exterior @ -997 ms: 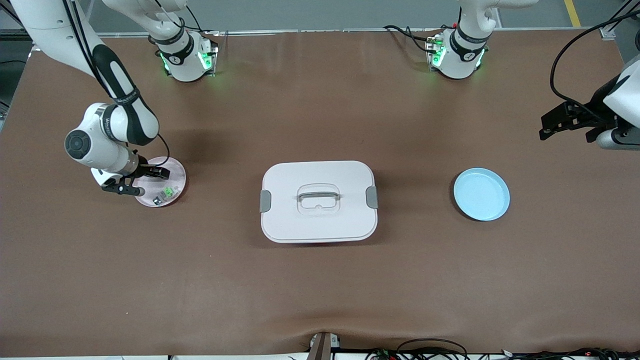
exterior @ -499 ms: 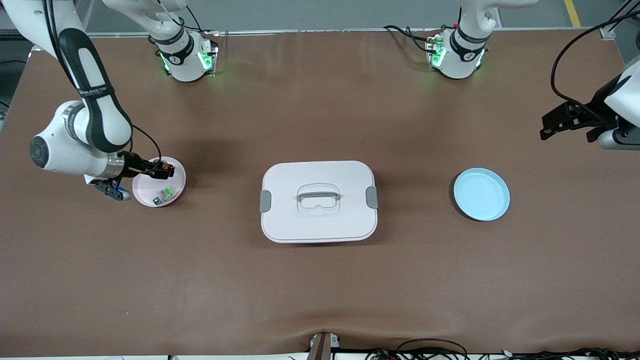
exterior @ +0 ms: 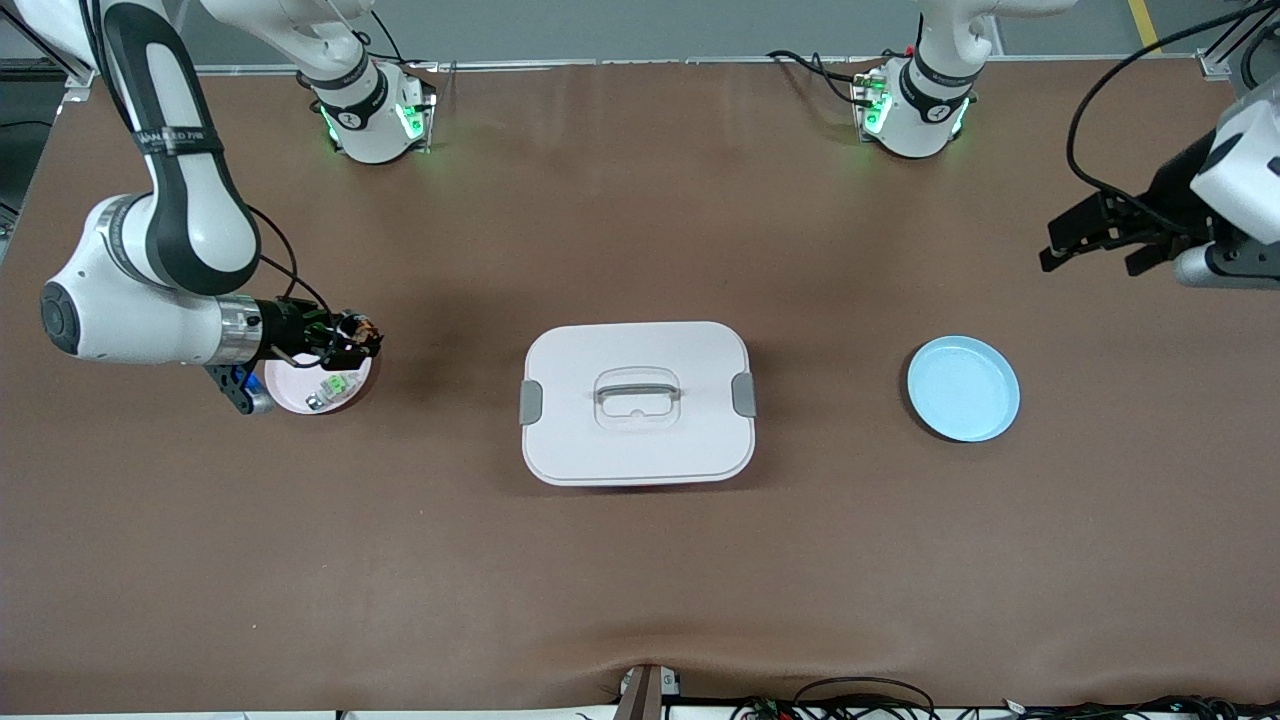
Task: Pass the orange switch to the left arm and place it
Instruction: 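Carry the switch over the box while the left gripper reaches toward it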
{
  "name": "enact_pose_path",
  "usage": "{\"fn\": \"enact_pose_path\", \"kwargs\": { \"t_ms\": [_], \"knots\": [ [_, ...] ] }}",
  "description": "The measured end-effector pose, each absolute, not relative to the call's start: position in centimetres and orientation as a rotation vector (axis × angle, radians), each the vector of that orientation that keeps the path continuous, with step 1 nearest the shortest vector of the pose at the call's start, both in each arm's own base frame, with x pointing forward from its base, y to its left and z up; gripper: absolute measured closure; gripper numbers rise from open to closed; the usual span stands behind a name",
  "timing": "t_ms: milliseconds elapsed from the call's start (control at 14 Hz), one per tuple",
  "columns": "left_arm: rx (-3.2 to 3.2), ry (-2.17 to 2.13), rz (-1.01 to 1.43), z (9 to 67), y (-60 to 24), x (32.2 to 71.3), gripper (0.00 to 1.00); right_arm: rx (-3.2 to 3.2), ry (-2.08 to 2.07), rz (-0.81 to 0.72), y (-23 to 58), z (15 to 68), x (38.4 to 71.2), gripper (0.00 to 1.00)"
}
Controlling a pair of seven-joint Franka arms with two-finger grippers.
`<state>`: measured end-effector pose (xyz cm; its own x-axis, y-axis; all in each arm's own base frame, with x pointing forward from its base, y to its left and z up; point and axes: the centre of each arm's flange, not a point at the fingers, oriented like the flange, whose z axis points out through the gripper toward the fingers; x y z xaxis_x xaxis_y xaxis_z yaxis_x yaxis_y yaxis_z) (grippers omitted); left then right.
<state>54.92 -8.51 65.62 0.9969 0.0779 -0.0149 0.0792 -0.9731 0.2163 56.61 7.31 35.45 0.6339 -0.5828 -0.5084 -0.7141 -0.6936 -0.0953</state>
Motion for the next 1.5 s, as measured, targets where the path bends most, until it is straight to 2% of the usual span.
{"fn": "enact_pose_path", "kwargs": {
  "t_ms": [499, 1211, 1496],
  "knots": [
    [2.429, 0.243, -0.163, 68.7, -13.4, 53.9, 0.0, -2.422, 1.38, 0.688, 21.4, 42.5, 56.9, 0.27],
    [2.309, 0.39, -0.108, 62.6, -26.2, 57.9, 0.0, -2.087, 1.706, 0.772, 33.9, 51.5, 57.7, 0.27],
    [2.298, 0.422, -0.125, 60.2, -31.6, 57.5, 0.0, -1.989, 1.79, 0.782, 38.0, 54.8, 57.6, 0.27]
  ]
}}
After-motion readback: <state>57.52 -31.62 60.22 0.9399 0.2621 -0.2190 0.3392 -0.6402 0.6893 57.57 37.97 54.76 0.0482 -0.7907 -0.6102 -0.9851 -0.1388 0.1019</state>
